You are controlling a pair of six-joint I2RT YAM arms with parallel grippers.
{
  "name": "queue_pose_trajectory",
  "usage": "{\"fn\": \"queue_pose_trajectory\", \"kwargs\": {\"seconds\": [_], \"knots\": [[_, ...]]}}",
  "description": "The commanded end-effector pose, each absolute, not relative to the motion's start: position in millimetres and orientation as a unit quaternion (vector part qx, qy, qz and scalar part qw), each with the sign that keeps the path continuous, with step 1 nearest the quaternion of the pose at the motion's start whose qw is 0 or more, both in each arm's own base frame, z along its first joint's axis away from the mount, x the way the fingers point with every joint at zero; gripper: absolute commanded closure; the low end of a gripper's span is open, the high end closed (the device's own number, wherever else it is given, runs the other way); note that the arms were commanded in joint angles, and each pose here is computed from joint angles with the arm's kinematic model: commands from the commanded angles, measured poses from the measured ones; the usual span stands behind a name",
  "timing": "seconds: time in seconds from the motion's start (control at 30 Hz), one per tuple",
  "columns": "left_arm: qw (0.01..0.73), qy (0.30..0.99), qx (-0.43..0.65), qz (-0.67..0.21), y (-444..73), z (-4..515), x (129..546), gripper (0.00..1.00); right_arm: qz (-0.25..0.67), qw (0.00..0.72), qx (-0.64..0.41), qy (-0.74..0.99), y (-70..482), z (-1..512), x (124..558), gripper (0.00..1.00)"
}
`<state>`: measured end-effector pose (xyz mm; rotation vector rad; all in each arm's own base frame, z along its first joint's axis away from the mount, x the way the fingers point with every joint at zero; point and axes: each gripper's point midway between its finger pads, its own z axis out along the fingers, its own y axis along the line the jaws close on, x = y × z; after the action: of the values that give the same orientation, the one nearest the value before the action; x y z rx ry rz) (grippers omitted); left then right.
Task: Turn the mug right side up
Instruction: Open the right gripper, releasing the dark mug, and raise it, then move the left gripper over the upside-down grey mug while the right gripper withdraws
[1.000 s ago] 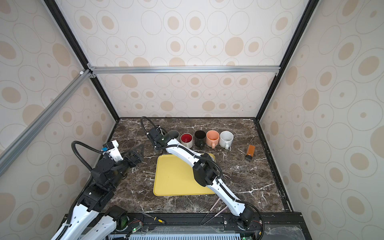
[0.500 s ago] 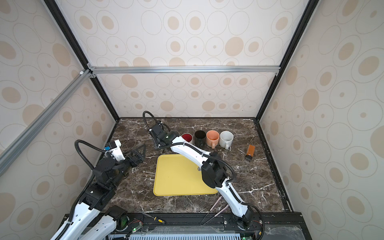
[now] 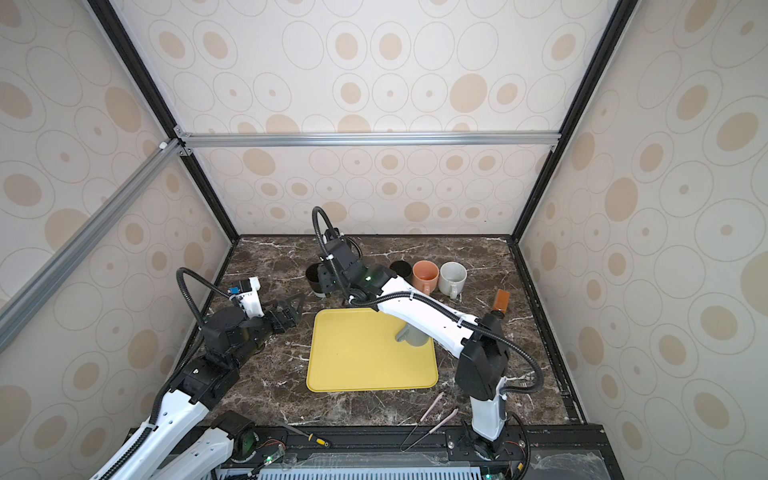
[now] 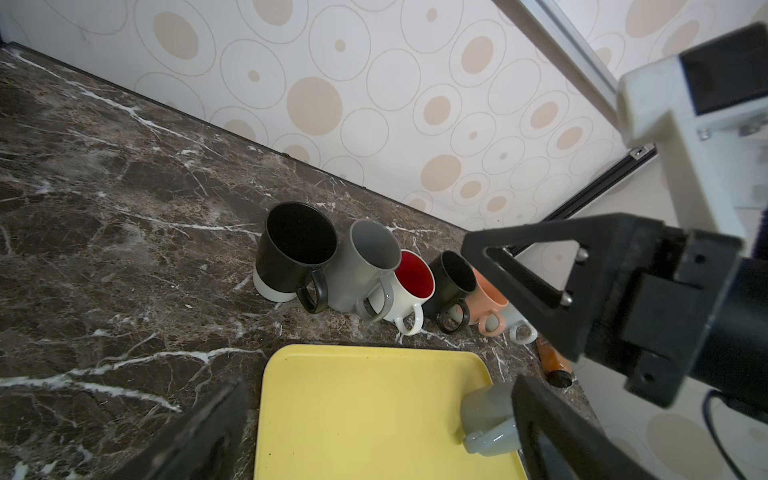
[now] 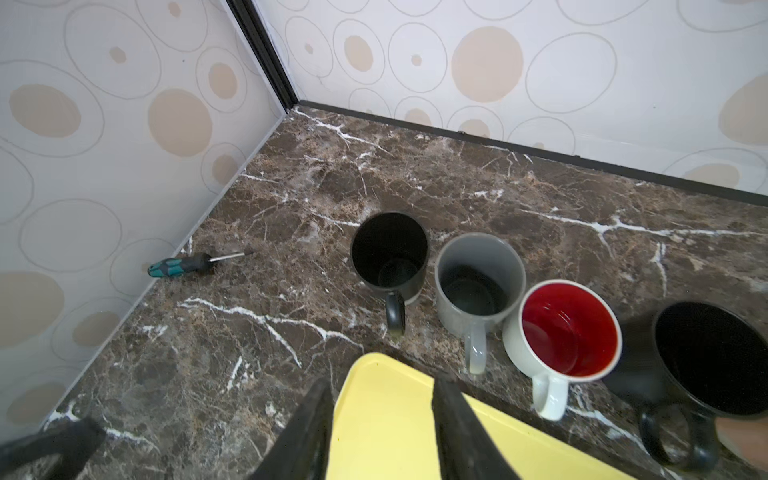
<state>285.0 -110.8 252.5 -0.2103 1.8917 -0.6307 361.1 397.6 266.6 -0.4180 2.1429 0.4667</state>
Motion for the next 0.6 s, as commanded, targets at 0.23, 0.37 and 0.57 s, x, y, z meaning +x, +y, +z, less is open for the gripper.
{"fn": "queue_pose_trajectory", "kwargs": {"seconds": [0.23, 0.37, 0.57], "knots": [[0.531, 0.794, -0.002, -0.294, -136.9, 266.1, 283.3, 0.00, 0.191, 0.460, -0.222, 0.838, 357.1, 264.0, 320.9, 0.59], [0.519, 0.787, 0.016, -0.332, -151.5, 262.5, 281.2, 0.00, 0.195, 0.430, -0.223, 0.853, 347.1, 256.3, 311.2, 0.60], [0.496, 0.798, 0.026, -0.340, -159.7, 250.1, 281.8, 0.00, 0.224, 0.398, -0.195, 0.868, 337.7, 245.8, 310.5, 0.62]]}}
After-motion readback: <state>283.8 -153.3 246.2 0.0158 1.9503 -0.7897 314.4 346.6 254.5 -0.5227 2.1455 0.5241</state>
